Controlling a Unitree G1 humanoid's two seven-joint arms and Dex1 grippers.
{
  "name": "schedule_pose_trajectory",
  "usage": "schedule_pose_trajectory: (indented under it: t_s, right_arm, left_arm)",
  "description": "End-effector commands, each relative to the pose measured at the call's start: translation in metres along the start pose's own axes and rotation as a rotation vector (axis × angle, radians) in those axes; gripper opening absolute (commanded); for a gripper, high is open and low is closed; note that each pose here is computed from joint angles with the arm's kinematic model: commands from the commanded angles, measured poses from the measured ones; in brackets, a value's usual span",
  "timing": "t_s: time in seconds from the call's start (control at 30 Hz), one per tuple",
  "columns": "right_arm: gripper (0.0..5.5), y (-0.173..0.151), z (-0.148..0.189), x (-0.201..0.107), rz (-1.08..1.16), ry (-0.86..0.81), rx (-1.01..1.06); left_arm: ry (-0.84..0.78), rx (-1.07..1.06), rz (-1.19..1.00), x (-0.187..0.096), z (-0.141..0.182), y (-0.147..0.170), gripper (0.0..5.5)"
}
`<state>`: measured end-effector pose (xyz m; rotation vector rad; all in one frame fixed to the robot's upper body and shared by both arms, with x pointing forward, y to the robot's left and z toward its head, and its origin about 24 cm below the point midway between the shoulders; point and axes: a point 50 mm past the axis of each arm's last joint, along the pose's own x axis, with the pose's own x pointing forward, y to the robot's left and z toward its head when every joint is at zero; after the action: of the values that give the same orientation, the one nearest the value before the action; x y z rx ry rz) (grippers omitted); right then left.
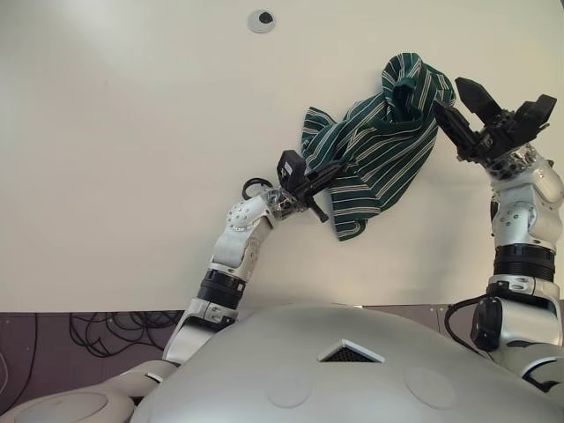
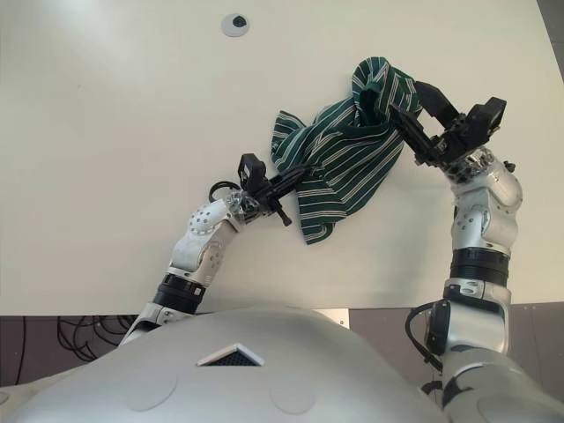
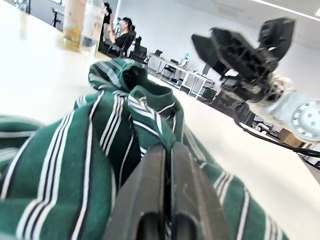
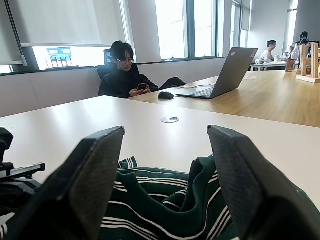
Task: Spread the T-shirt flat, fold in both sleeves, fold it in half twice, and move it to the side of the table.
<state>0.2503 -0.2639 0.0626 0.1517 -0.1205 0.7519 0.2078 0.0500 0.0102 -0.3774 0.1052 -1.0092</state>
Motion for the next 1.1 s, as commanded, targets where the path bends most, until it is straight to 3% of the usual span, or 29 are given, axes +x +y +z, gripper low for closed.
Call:
schedule_pose_trajectory:
  t_s: [0.03, 0.17, 0.27, 0.43, 0.53, 0.8, 1.1]
  right_arm:
    - [3.09, -0.004, 0.002, 0.011, -0.024, -0.037, 0.028]
    - [3.09, -0.008, 0.004, 0.024, -0.059, -0.049, 0.059]
    - [3.09, -0.010, 0.009, 0.034, -0.058, -0.063, 0.064]
    - [3.09, -0.008, 0.028, 0.045, 0.045, -0.073, -0.005]
    - [3.09, -0.001, 0.035, 0.048, 0.184, 0.016, -0.090]
    - [3.09, 0.015, 0.032, 0.077, 0.336, 0.351, -0.258]
    - [3.09, 0.012, 0.013, 0.121, 0.230, 0.516, -0.268]
  left_arm:
    - [-0.086, 0.185, -0.062, -0.025, 0.032, 0.011, 0.02]
    - [-0.131, 0.473, -0.230, -0.069, 0.069, 0.015, 0.02]
    - [-0.101, 0.557, -0.352, -0.103, 0.091, 0.013, 0.02]
    - [0.120, 0.590, -0.470, -0.144, 0.103, 0.009, 0.02]
    - [0.313, 0.621, -0.523, -0.162, 0.102, 0.007, 0.02]
    - [0.714, 0.606, -0.600, -0.179, 0.069, 0.011, 0.02]
    - [0.769, 0.632, -0.575, -0.179, 0.062, 0.018, 0.02]
